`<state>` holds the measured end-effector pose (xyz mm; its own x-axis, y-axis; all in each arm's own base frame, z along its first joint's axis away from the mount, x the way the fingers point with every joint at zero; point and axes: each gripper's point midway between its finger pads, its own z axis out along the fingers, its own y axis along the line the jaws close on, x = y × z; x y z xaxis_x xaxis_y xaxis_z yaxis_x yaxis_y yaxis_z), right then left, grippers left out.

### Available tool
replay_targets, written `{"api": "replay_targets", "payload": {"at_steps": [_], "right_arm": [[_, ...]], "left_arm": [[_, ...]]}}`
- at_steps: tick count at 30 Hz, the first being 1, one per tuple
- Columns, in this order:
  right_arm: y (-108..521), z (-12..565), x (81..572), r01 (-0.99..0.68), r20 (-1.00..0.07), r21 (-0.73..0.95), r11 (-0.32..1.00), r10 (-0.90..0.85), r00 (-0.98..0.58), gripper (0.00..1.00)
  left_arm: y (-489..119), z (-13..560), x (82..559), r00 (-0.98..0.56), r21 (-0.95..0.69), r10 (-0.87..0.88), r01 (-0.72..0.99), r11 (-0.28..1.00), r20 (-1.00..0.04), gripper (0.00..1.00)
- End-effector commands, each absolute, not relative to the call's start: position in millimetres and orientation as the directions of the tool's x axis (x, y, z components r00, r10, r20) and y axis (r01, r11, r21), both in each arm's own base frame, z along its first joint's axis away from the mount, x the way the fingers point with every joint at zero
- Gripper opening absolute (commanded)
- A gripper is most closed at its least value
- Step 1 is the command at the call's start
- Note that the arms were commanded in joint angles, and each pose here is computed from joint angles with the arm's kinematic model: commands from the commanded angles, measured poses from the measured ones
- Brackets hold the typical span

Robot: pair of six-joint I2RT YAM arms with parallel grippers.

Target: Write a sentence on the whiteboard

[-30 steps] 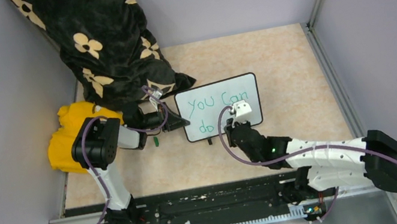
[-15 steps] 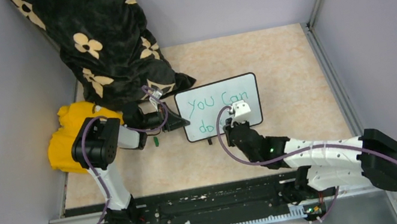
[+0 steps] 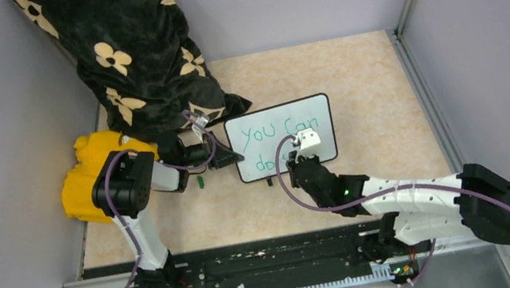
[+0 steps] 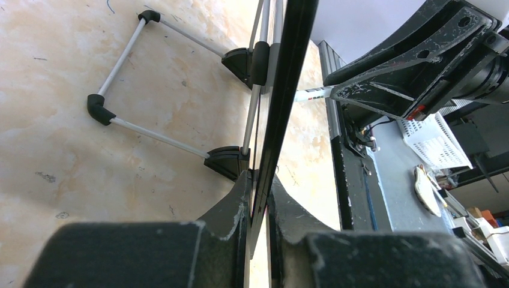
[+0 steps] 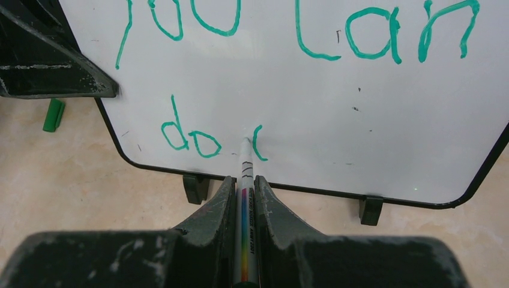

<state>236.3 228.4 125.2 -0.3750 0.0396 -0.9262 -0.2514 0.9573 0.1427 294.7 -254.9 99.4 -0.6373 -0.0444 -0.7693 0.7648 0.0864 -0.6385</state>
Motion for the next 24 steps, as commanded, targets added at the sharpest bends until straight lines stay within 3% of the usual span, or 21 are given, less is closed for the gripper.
{"api": "replay_targets", "payload": {"at_steps": [1,15,24], "right_arm": [[225.2,145.3,247.0,-0.195,-0.935,0.176,0.965,0.102,-0.339,0.00],[203.0,138.2,241.5,-0.154,-0.931,0.174,0.973,0.112,-0.348,0.00],[212.2,169.9,241.0,-0.222,-0.940,0.243,0.944,0.173,-0.293,0.00]], "left_arm": [[-255.4,94.0,291.6,-0.680,-0.680,-0.030,0.728,0.088,-0.732,0.15],[-255.1,93.7,292.0,-0.681,-0.680,-0.029,0.727,0.091,-0.732,0.15],[-255.4,94.7,291.7,-0.678,-0.678,-0.029,0.730,0.088,-0.734,0.15]]}}
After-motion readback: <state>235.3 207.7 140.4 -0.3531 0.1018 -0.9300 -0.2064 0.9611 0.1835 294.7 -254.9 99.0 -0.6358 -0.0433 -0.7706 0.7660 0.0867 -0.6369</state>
